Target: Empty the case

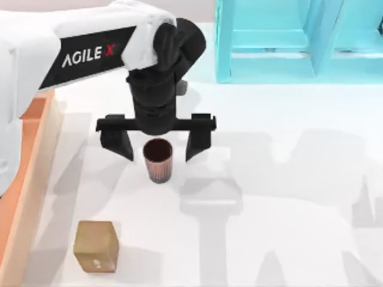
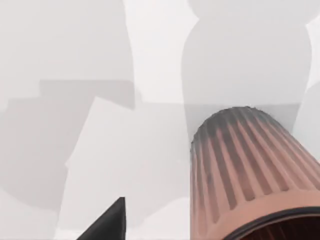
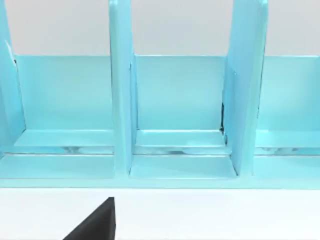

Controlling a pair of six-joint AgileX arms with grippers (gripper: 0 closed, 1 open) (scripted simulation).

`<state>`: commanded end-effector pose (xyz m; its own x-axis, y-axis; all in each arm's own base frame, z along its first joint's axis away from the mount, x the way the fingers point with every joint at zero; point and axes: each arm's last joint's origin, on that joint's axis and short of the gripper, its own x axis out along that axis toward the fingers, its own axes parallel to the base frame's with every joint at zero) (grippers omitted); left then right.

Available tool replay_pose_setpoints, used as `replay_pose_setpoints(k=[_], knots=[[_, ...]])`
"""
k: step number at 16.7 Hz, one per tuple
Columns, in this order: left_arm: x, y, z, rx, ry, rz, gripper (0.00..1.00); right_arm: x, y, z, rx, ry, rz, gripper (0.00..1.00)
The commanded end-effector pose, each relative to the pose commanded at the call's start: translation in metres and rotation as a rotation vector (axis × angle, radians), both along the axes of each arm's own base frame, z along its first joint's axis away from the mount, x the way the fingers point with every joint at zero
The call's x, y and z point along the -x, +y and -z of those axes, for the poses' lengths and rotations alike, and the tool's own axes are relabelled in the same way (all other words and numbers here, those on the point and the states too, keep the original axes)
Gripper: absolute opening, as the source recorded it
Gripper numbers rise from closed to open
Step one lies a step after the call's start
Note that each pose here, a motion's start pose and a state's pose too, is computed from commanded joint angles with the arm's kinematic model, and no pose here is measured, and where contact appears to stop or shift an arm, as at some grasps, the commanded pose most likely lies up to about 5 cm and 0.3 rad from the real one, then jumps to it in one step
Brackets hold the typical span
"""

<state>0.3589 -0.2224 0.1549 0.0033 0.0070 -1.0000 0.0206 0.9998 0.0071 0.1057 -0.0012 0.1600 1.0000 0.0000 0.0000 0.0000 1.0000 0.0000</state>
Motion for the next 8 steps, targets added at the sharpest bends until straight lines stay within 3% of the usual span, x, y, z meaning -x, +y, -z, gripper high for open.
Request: replay_pose_setpoints(k=[5, 8], knots=[[0.000, 0.000, -0.001, 0.000, 0.000, -0.001, 1.00, 0.000, 0.000, 0.000, 0.000, 0.000, 0.000, 1.00], [-0.002, -0.002, -0.015, -0.001, 0.002, 0.000, 1.00, 0.000, 0.000, 0.000, 0.000, 0.000, 0.000, 1.00]])
